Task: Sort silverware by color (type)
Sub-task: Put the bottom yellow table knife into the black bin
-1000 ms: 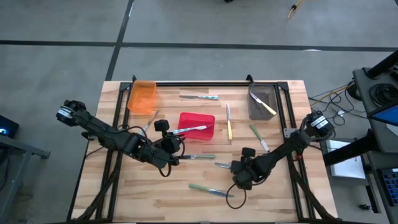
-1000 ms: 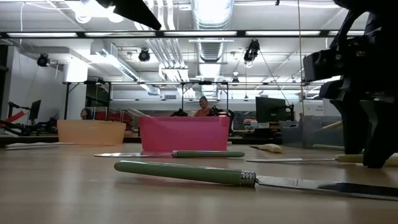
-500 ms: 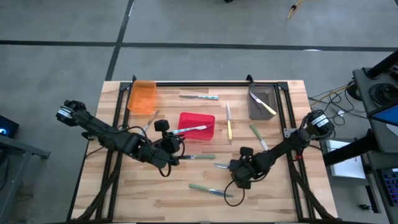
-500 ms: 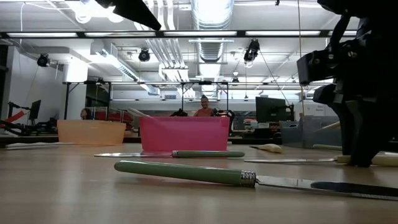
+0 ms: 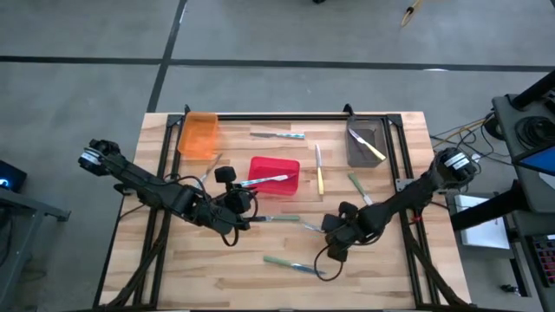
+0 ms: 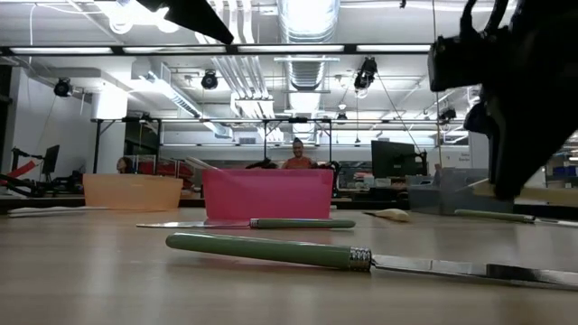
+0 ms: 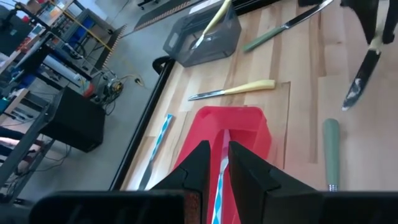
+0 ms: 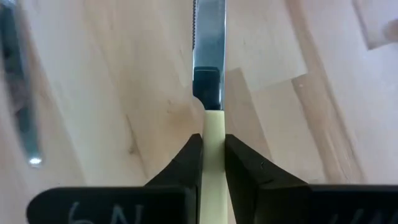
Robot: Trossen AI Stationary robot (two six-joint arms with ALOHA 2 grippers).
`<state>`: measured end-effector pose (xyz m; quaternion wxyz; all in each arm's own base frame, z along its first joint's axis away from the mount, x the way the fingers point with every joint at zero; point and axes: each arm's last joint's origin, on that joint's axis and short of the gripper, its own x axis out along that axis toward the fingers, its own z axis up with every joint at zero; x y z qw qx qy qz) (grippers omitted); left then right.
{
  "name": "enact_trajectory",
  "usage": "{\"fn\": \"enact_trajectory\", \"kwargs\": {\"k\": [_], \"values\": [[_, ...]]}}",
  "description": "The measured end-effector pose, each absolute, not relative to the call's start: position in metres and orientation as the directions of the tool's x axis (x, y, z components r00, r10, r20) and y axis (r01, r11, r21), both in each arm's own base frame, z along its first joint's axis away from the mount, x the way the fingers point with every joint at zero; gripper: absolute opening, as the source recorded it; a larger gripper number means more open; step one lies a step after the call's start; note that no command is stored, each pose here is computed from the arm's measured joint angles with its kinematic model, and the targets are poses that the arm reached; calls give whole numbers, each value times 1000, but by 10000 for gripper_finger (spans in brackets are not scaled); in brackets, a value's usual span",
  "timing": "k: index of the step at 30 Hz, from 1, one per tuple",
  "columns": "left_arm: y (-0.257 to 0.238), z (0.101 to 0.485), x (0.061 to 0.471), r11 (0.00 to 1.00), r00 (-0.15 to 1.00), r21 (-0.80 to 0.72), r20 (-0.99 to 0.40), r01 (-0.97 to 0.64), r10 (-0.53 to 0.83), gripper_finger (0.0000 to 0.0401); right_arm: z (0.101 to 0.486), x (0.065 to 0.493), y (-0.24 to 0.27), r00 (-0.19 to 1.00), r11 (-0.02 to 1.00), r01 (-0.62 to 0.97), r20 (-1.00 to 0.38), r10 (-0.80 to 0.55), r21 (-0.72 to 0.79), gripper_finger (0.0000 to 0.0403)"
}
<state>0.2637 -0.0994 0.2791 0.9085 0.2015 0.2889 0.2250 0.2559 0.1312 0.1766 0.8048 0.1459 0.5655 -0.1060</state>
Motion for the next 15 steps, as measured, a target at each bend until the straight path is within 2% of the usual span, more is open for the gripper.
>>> {"fn": "enact_trajectory", "kwargs": {"k": [3,8,15], "values": [[-99,279,264,816,731,500,-435,-289,526,39,189,257,123,351,910,387,-936,5,150,34],[-99,279,264,814,731,505,-434,-287,527,39,212,267,106,325,896,428,-945,-29,120,34],[-100,278,263,813,729,511,-438,-280,527,39,252,278,65,214,849,523,-976,-48,73,34]]}}
